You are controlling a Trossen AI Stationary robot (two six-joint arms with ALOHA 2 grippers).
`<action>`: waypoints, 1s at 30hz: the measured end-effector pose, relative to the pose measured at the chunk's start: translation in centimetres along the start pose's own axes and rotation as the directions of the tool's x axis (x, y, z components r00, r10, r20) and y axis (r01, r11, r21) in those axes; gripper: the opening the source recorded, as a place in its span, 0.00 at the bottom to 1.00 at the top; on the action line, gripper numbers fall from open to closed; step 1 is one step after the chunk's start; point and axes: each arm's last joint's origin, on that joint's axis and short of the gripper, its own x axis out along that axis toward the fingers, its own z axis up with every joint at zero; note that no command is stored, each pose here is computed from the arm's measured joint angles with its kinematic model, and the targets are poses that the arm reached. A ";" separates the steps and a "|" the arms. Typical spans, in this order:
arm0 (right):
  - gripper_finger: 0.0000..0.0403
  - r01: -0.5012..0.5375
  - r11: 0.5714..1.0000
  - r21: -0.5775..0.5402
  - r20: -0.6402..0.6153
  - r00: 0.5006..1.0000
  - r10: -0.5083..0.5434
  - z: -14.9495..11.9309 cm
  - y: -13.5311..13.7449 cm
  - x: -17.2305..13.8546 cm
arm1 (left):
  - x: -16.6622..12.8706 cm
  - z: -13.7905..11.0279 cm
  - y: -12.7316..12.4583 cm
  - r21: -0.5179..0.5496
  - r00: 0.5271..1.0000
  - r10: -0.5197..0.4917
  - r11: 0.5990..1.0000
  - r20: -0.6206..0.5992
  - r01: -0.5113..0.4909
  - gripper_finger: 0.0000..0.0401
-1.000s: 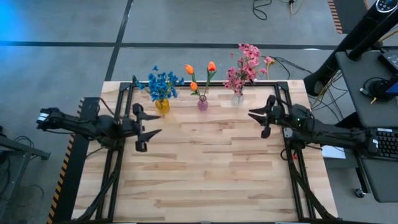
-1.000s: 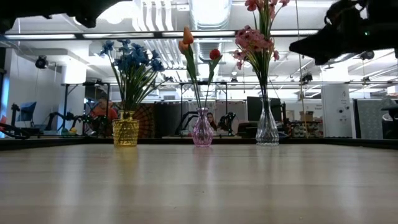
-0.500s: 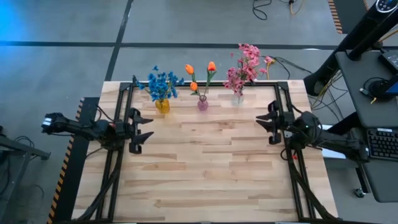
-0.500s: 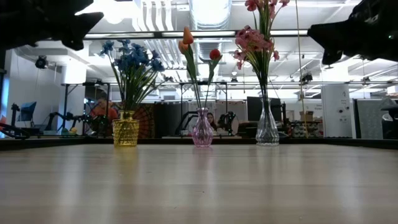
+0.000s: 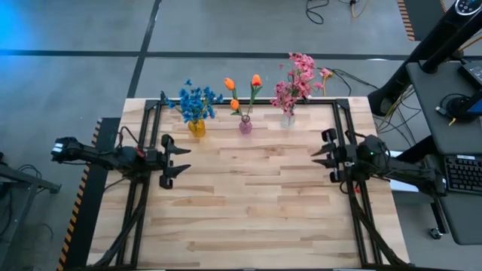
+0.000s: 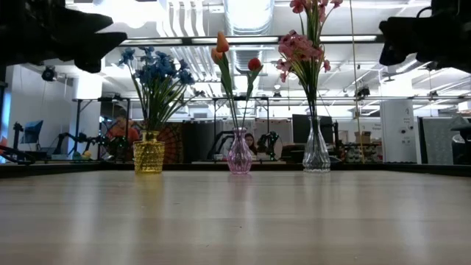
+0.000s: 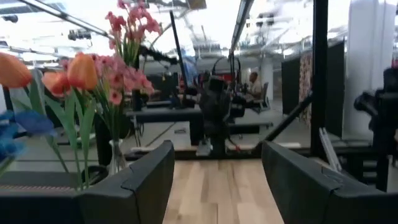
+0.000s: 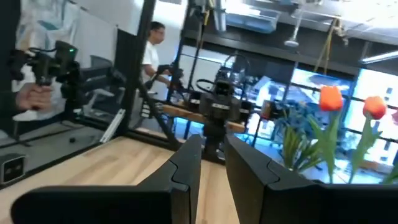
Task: Sort flowers into vase by color
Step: Return to Home Position
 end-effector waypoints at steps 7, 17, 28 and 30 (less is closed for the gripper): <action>0.15 0.157 0.987 0.013 -0.055 0.986 -0.156 -0.4 -0.4 0.0 | 0.0 -0.1 0.0 0.061 1.000 0.006 0.998 -0.015 -0.005 0.56; 0.18 0.271 0.864 0.424 -0.178 0.961 -0.214 -1.6 -0.5 -0.1 | 0.1 -0.1 0.0 0.022 1.000 0.007 1.000 -0.026 -0.007 0.56; 0.20 0.273 0.854 0.442 -0.181 0.960 -0.214 -1.7 -0.5 -0.1 | 0.4 -0.4 -0.1 0.030 0.998 0.005 1.000 -0.056 -0.003 0.56; 0.19 0.273 0.854 0.442 -0.181 0.960 -0.213 -1.7 -0.5 -0.1 | 0.4 -0.5 -0.1 0.032 0.998 0.004 0.999 -0.062 -0.002 0.56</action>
